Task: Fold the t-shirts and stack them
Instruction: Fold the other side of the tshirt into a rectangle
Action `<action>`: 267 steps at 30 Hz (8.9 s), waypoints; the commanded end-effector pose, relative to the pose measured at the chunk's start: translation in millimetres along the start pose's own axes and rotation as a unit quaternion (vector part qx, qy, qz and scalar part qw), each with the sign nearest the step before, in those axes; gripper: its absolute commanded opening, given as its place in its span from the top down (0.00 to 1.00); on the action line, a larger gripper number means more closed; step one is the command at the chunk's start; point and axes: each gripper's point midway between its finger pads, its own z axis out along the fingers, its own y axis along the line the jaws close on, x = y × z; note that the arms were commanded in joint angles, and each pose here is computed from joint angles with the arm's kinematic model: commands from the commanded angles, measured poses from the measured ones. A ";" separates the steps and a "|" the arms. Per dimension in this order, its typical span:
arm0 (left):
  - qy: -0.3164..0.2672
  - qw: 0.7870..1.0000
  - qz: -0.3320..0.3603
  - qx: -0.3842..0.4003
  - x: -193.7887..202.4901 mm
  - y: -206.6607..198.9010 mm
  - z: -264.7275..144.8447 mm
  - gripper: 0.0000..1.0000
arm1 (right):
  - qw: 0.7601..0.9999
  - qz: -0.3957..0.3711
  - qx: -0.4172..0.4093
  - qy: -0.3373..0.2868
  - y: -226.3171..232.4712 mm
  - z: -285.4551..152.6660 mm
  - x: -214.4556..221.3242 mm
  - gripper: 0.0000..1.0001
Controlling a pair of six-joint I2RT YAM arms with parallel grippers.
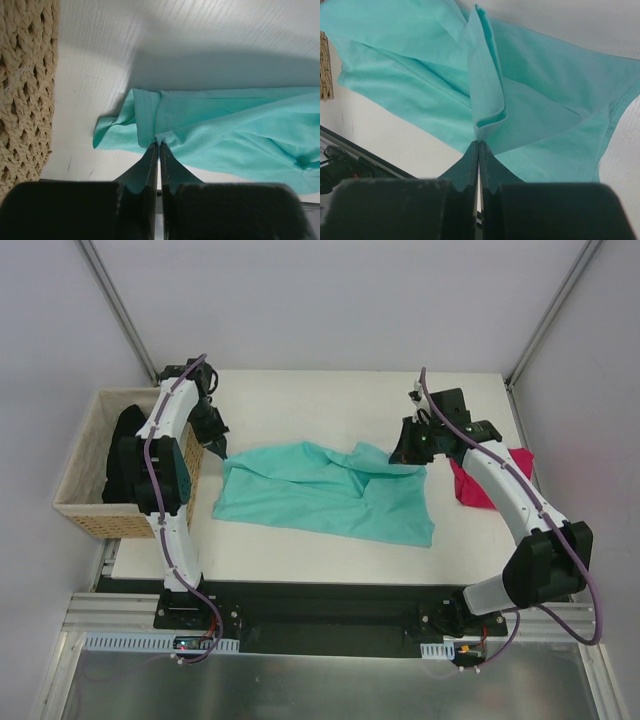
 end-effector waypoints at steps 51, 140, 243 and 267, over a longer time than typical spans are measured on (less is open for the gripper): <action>-0.035 0.998 0.051 -0.016 34.4 11.7 -53.1 1.00 | 0.959 0.166 0.089 0.214 36.9 -46.5 115.7 0.99; 0.088 0.989 0.073 -0.090 103.4 52.5 -21.0 1.00 | 0.963 0.046 0.213 0.158 -14.2 -11.8 -28.3 0.58; -0.087 0.990 0.095 0.064 63.6 -58.5 -131.5 0.83 | 0.922 0.197 0.238 0.232 -83.5 103.2 91.8 0.99; -0.100 0.989 0.089 0.057 62.5 -50.4 -142.2 0.83 | 0.930 0.229 0.234 0.164 -130.0 148.4 -14.4 0.99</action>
